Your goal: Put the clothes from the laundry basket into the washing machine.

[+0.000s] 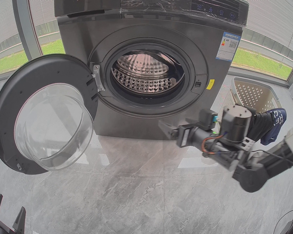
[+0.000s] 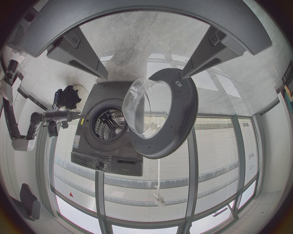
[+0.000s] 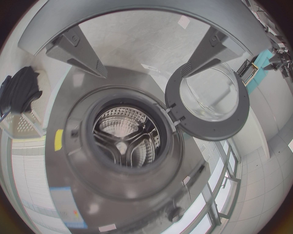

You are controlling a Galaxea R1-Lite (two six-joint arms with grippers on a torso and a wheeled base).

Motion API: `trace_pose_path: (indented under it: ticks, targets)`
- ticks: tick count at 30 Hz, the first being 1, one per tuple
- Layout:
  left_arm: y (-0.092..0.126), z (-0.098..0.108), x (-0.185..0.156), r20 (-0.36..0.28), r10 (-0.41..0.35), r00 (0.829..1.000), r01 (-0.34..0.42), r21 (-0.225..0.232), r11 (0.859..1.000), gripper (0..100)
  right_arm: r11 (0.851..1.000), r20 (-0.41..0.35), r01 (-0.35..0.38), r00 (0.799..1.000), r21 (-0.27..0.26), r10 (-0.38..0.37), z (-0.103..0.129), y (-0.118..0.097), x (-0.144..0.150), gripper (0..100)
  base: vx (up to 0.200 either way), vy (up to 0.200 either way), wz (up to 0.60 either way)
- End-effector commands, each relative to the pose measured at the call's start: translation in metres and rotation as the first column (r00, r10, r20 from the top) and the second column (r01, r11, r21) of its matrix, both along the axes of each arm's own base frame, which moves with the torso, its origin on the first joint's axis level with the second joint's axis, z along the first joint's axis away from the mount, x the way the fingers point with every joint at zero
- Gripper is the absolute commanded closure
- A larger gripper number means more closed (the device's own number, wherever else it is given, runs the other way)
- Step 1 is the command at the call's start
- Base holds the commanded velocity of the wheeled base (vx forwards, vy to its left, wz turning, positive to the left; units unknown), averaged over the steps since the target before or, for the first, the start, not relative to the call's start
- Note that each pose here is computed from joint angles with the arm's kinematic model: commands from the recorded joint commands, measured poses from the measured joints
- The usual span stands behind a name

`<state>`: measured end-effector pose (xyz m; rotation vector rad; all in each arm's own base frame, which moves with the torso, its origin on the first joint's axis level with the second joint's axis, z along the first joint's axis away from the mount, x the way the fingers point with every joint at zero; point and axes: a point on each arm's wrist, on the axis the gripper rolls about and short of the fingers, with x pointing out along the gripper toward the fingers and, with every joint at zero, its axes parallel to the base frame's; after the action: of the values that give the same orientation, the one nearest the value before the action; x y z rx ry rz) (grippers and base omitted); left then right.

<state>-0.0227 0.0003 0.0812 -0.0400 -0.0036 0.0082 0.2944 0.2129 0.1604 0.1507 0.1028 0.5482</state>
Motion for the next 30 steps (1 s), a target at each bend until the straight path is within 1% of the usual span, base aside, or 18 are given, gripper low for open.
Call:
trace_pose_path:
  ticks: [1, 4, 9, 11, 12, 13, 14, 15, 16, 17, 19, 21, 22, 24, 25, 26, 29, 30]
  targets:
    - [0.000, -0.005, 0.000, -0.002, 0.001, 1.000, -0.001, 0.000, 1.000, 0, 0.988, 0.139, 0.151, 0.978, 0.043, -0.156, 0.057, -0.103, -0.078, 0, 0.000, 0.000, 0.00]
    - [0.000, -0.005, 0.000, -0.003, 0.001, 1.000, -0.001, 0.000, 1.000, 0, 0.978, 0.166, 0.204, 0.964, 0.048, -0.209, 0.060, -0.129, -0.104, 0, 0.000, 0.000, 0.00]
    - [0.000, -0.005, 0.000, -0.005, 0.001, 1.000, -0.001, 0.000, 1.000, 0, 0.950, 0.198, 0.311, 0.929, 0.034, -0.312, 0.048, -0.168, -0.145, 0, 0.000, 0.000, 0.00]
    - [0.000, -0.005, 0.000, -0.005, 0.001, 1.000, -0.001, 0.000, 1.000, 0, 0.940, 0.205, 0.340, 0.918, 0.037, -0.340, 0.042, -0.177, -0.160, 0, 0.000, 0.000, 0.00]
    - [0.000, -0.005, 0.000, -0.005, 0.001, 1.000, -0.001, 0.000, 1.000, 0, 0.940, 0.205, 0.340, 0.918, 0.037, -0.340, 0.042, -0.177, -0.160, 0, 0.000, 0.000, 0.00]
    - [0.000, -0.005, 0.000, -0.003, 0.001, 1.000, -0.001, 0.000, 1.000, 0, 0.926, 0.214, 0.376, 0.902, 0.040, -0.376, 0.036, -0.186, -0.175, 0, 0.000, 0.000, 0.00]
    - [0.000, -0.005, 0.000, -0.005, 0.001, 1.000, -0.001, 0.000, 1.000, 0, 0.916, 0.217, 0.399, 0.892, 0.036, -0.397, 0.032, -0.190, -0.181, 0, 0.000, 0.000, 0.00]
    - [0.000, -0.005, 0.000, -0.005, 0.001, 1.000, -0.001, 0.000, 1.000, 0, 0.912, 0.223, 0.409, 0.886, 0.035, -0.407, 0.030, -0.192, -0.184, 0, 0.000, 0.000, 0.00]
    - [0.000, -0.005, 0.000, -0.003, 0.001, 1.000, -0.001, 0.000, 1.000, 0, 0.898, 0.229, 0.440, 0.871, 0.029, -0.434, 0.023, -0.198, -0.195, 0, 0.000, 0.000, 0.00]
    - [0.000, -0.005, 0.000, -0.005, 0.001, 1.000, -0.001, 0.000, 1.000, 0, 0.890, 0.231, 0.455, 0.863, 0.029, -0.449, 0.017, -0.201, -0.203, 0, 0.000, 0.000, 0.00]
    - [0.000, -0.005, 0.000, -0.005, 0.001, 1.000, -0.001, 0.000, 1.000, 0, 0.881, 0.233, 0.472, 0.855, 0.025, -0.464, 0.002, -0.205, -0.220, 0, 0.000, 0.000, 0.00]
    - [0.000, -0.005, 0.000, -0.003, 0.001, 1.000, -0.001, 0.000, 1.000, 0, 0.876, 0.228, 0.482, 0.850, 0.025, -0.474, -0.004, -0.208, -0.234, 0, 0.000, 0.000, 0.00]
    - [0.000, -0.005, 0.000, -0.005, 0.001, 1.000, -0.001, 0.000, 1.000, 0, 0.869, 0.225, 0.495, 0.845, 0.016, -0.485, -0.008, -0.210, -0.241, 0, 0.000, 0.000, 0.00]
    - [0.000, -0.005, 0.000, -0.005, 0.002, 1.000, -0.002, 0.000, 1.000, 0, 0.865, 0.226, 0.502, 0.841, 0.011, -0.491, -0.014, -0.211, -0.256, 0, 0.000, 0.000, 0.00]
    - [0.000, -0.005, 0.000, -0.003, 0.001, 1.000, -0.001, 0.002, 1.000, 0, 0.866, 0.225, 0.500, 0.843, 0.007, -0.488, -0.015, -0.212, -0.259, 0, 0.000, 0.000, 0.00]
    - [0.000, -0.005, 0.000, -0.002, 0.001, 1.000, -0.001, 0.012, 1.000, 0, 0.871, 0.214, 0.490, 0.853, -0.016, -0.476, -0.022, -0.212, -0.267, 0, 0.000, 0.000, 0.00]
    - [0.000, -0.005, 0.000, -0.004, -0.002, 1.000, 0.002, 0.022, 1.000, 0, 0.873, 0.210, 0.488, 0.856, -0.026, -0.472, -0.031, -0.212, -0.279, 0, 0.000, 0.000, 0.00]
    - [0.000, -0.005, 0.000, -0.004, -0.002, 1.000, 0.002, 0.023, 1.000, 0, 0.880, 0.199, 0.473, 0.867, -0.035, -0.457, -0.040, -0.211, -0.289, 0, 0.000, 0.000, 0.00]
